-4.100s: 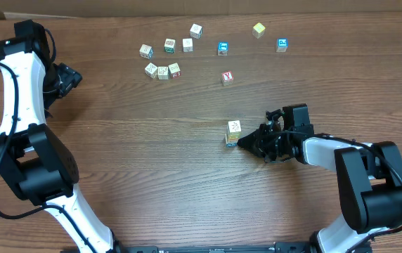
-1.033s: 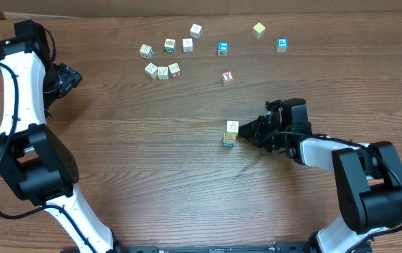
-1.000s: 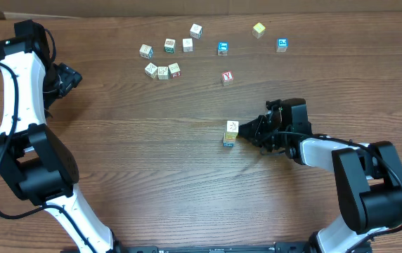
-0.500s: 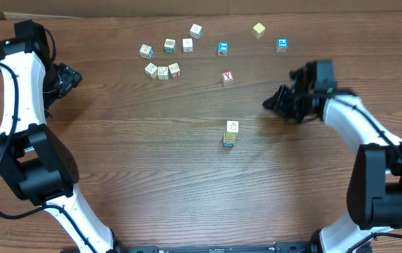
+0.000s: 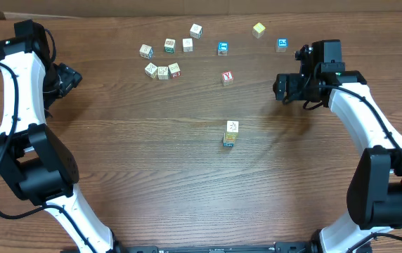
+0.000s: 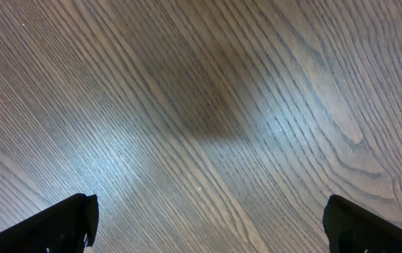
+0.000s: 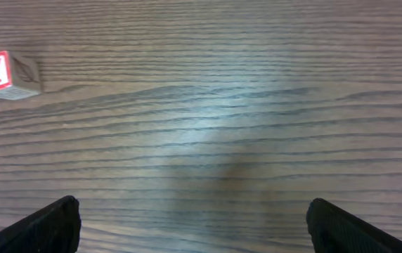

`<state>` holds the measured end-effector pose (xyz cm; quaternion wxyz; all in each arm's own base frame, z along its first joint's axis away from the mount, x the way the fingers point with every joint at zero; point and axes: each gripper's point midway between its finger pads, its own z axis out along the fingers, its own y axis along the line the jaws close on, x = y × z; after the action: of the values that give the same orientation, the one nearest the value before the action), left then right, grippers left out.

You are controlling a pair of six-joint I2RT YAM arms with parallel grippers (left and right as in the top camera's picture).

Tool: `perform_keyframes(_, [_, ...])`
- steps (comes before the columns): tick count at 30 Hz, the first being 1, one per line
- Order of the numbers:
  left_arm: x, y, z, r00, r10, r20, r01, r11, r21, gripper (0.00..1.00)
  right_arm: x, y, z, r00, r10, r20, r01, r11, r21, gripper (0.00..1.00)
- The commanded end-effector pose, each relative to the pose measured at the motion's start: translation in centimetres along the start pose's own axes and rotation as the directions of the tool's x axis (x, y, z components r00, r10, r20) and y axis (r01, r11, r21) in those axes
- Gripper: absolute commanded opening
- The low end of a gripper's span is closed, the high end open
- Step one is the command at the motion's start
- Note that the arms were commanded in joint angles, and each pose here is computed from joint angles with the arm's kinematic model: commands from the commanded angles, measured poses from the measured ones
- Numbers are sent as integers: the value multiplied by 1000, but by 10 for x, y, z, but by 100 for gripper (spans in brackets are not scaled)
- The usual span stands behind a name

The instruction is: Form a tower

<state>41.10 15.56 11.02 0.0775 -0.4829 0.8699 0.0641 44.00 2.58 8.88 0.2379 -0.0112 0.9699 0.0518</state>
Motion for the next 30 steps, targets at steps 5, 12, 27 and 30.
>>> perform_keyframes(5, [-2,-4,-2,1000,12,10,-12,1000,6,100,-5,-5,-2,999,-33,14,33,999,37,100])
perform_keyframes(12, [-2,-4,-2,1000,12,10,-12,1000,6,100,-5,-5,-2,999,-33,14,33,999,37,100])
perform_keyframes(27, [-1,-4,-1,1000,12,7,-12,1000,3,100,-5,-5,-2,999,-33,14,33,999,37,100])
perform_keyframes(30, [-1,-3,0,1000,12,6,-12,1000,2,100,-5,-5,-2,999,-33,14,33,999,37,100])
